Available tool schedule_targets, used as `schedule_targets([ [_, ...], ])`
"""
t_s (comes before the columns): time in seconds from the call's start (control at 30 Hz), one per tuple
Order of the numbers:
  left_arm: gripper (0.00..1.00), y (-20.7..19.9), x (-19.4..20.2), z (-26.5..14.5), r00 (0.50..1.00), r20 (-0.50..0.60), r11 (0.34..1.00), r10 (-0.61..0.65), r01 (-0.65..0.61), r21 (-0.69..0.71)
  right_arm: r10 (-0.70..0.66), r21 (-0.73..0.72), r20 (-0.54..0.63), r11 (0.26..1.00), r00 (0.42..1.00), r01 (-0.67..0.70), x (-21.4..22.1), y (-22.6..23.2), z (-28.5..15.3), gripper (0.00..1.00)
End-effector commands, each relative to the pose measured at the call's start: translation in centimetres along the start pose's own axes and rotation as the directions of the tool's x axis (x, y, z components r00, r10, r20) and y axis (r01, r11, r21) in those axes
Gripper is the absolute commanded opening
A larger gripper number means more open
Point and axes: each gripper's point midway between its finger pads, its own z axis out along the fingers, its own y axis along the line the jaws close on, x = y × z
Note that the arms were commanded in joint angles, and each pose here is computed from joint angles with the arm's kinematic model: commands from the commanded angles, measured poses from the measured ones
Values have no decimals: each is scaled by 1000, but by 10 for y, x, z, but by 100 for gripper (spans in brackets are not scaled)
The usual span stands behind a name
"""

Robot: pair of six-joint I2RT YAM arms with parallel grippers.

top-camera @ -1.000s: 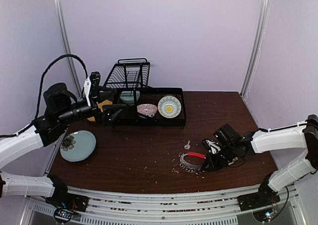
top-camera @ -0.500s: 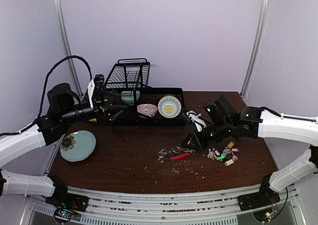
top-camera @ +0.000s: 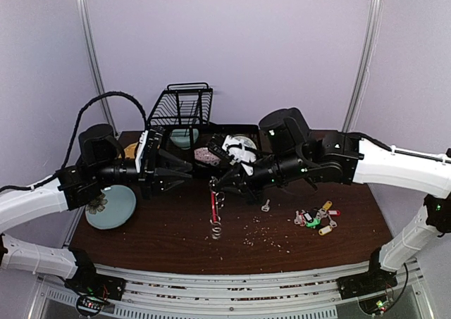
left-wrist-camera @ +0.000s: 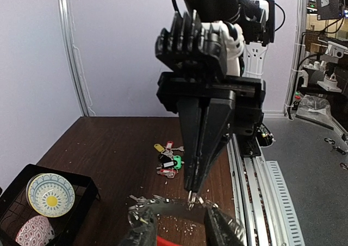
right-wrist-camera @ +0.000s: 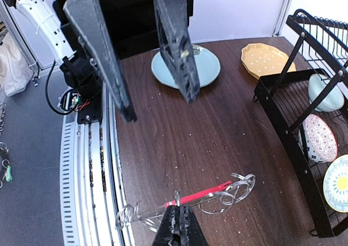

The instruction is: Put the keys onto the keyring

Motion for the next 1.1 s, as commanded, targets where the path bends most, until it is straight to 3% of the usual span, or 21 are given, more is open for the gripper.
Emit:
schedule_targets([
  [0.0, 32, -11, 3, 8, 998, -1, 997, 56, -56, 47, -101, 18, 147, 995, 984, 100, -36, 2, -2, 0],
  [0.33, 22, -8, 11, 10, 996, 13, 996, 89, -89, 2, -185, -67, 276, 975, 943, 211, -48, 25, 2, 0],
  [0.7, 14, -9, 14, 13, 997, 6, 997, 81, -81, 11, -188, -78, 286, 973, 939, 219, -51, 28, 2, 0],
  [0.93, 0, -12, 11, 13, 997, 25, 997, 77, -78, 22, -188, -77, 282, 973, 941, 217, -50, 28, 6, 0],
  [1.07, 0, -12, 10, 12, 996, 34, 997, 81, -81, 14, -187, -75, 281, 974, 941, 216, -50, 28, 7, 0],
])
